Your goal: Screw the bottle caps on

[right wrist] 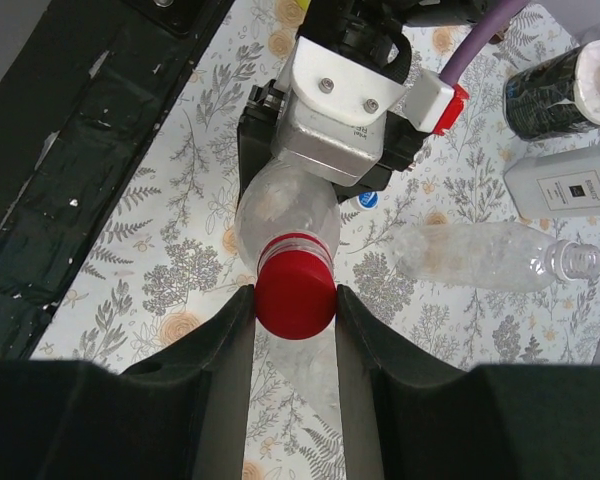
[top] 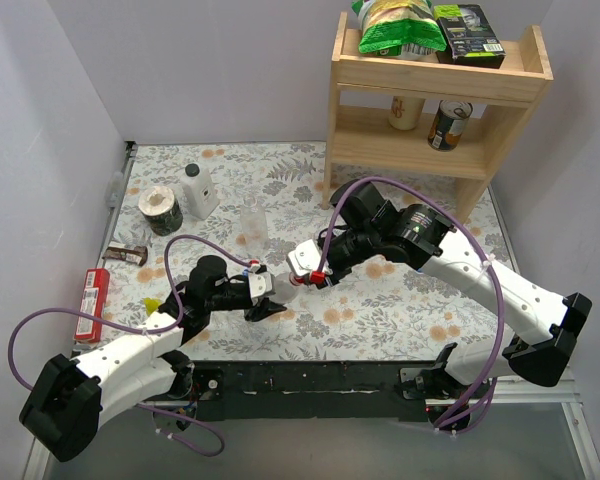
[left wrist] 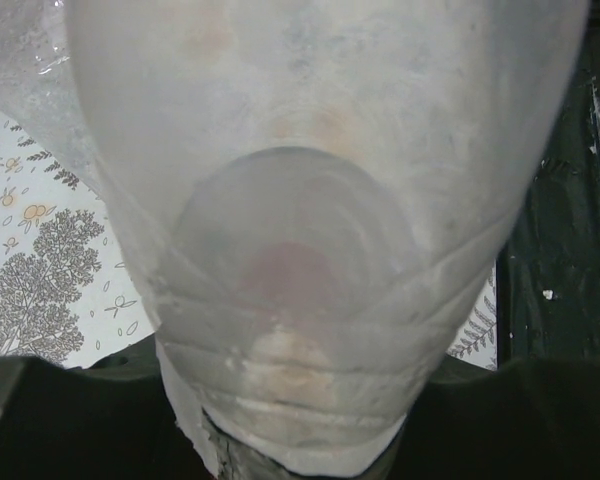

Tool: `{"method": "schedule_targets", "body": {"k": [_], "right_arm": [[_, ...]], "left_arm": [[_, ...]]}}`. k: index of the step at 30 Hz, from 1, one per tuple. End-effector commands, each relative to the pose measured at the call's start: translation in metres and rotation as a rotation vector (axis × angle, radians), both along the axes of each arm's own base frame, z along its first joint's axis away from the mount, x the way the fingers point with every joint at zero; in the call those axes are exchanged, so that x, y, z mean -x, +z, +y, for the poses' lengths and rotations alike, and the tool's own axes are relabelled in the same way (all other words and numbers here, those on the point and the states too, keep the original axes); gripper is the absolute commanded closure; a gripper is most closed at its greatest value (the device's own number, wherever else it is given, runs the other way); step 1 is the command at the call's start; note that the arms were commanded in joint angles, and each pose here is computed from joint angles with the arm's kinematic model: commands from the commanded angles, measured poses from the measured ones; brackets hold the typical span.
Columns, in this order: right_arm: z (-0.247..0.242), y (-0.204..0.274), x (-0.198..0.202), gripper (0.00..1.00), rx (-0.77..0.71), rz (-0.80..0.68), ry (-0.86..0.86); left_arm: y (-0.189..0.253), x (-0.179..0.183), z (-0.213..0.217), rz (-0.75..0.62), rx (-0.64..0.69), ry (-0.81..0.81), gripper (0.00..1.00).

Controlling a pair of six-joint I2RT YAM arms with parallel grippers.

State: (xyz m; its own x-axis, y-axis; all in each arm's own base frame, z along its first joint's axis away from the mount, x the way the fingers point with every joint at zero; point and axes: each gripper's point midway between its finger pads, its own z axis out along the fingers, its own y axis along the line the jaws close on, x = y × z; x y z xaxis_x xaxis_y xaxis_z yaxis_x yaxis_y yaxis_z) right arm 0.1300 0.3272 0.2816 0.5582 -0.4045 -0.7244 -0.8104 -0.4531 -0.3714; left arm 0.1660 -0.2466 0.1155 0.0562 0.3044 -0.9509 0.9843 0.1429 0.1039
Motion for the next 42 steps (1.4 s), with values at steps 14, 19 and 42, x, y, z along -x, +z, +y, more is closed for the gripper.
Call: {"method": "schedule_targets", "body": {"k": [14, 19, 42], "right_arm": [[0.007, -0.011, -0.005, 0.72, 0.03, 0.037, -0.06], [0.003, -0.026, 0.0, 0.72, 0.095, 0.086, -0.046], [0.016, -0.049, -0.014, 0.73, 0.23, 0.34, -0.299]], "left_arm": [[0.061, -0.008, -0.007, -0.294, 0.157, -0.019, 1.0], [0.073, -0.016, -0.009, -0.29, 0.19, 0.022, 1.0], [0.12, -0.042, -0.008, -0.326, 0.331, 0.176, 1.0]]}}
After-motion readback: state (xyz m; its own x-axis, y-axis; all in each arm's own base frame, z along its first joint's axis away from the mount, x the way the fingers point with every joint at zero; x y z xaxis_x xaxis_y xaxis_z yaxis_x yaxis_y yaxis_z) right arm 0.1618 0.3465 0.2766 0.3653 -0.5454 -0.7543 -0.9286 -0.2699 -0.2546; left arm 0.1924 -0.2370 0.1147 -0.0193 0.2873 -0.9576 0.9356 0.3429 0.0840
